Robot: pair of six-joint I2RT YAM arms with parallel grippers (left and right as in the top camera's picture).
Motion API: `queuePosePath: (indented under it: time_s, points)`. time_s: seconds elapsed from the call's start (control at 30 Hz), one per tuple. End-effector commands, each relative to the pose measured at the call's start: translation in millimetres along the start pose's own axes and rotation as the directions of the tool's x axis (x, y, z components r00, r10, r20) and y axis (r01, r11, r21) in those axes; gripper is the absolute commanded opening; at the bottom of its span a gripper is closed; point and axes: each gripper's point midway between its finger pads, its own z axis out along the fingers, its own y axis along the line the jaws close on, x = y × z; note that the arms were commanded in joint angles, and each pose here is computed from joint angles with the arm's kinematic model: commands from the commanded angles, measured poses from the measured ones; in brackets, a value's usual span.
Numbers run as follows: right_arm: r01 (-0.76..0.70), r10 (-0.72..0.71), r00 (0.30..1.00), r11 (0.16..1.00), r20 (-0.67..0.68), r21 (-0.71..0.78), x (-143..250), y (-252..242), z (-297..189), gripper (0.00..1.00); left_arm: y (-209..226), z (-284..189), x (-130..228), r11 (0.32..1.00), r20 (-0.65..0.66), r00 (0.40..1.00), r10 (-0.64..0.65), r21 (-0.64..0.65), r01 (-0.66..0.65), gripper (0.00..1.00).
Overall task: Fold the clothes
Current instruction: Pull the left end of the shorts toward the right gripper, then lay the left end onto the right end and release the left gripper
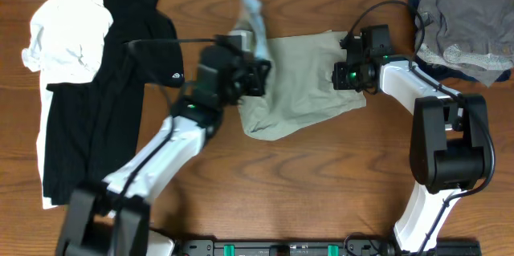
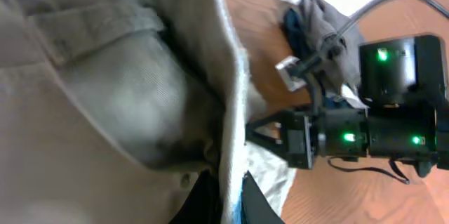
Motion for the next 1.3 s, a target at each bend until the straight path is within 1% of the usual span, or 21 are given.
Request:
queuePosePath:
  time_s: [0.0, 0.27, 0.33, 0.47, 0.57, 0.67, 0.8, 0.97, 1.1, 1.27]
  points:
    - [-0.02, 0.02, 0.996, 1.0, -0.091, 0.005, 29.6, 2.9, 14.7, 0.06, -32.4, 23.5, -6.5, 0.996, 0.015, 0.999, 0.032, 0.085, -0.033, 0.06]
    - [-0.02, 0.02, 0.996, 1.0, -0.091, 0.001, 29.5, 3.5, 14.7, 0.04, -76.4, 64.3, -3.9, 0.982, 0.0, 0.997, 0.084, 0.171, -0.082, 0.06]
    - [-0.02, 0.02, 0.996, 1.0, -0.089, 0.0, 29.1, 3.7, 14.5, 0.02, -85.9, 67.2, -5.9, 0.978, 0.005, 0.996, 0.092, 0.188, -0.091, 0.06]
    - [-0.023, 0.02, 0.997, 0.999, -0.068, -0.038, 20.9, 9.5, 7.2, 0.01, -95.0, 66.7, -12.6, 0.974, 0.02, 0.995, 0.099, 0.203, -0.101, 0.06]
    - [-0.024, 0.022, 1.0, 0.994, -0.02, -0.107, 5.1, 19.9, -12.9, 0.02, -94.2, 66.9, -11.6, 0.975, 0.016, 0.995, 0.098, 0.2, -0.099, 0.06]
    - [-0.028, 0.037, 0.998, 0.988, 0.057, -0.151, -15.6, 24.8, -45.2, 0.04, -89.5, 67.8, -8.5, 0.979, 0.002, 0.996, 0.093, 0.18, -0.092, 0.06]
    - [-0.037, 0.059, 0.987, 0.989, 0.151, -0.142, -34.7, 20.4, -92.1, 0.06, -83.7, 68.7, -5.5, 0.984, -0.009, 0.996, 0.094, 0.154, -0.091, 0.06]
    - [-0.046, 0.075, 0.966, 0.992, 0.248, -0.119, -49.9, 8.3, -135.4, 0.09, -83.1, 69.1, -4.9, 0.985, -0.009, 0.996, 0.093, 0.147, -0.091, 0.06]
    - [-0.065, 0.093, 0.957, 0.992, 0.276, -0.108, -52.9, -1.5, -149.9, 0.1, -87.3, 70.8, -1.5, 0.986, -0.002, 0.995, 0.1, 0.135, -0.099, 0.06]
    - [-0.083, 0.106, 0.962, 0.991, 0.25, -0.101, -45.7, -7.1, -149.3, 0.07, -100.9, 73.3, 0.1, 0.983, 0.034, 0.992, 0.118, 0.134, -0.122, 0.07]
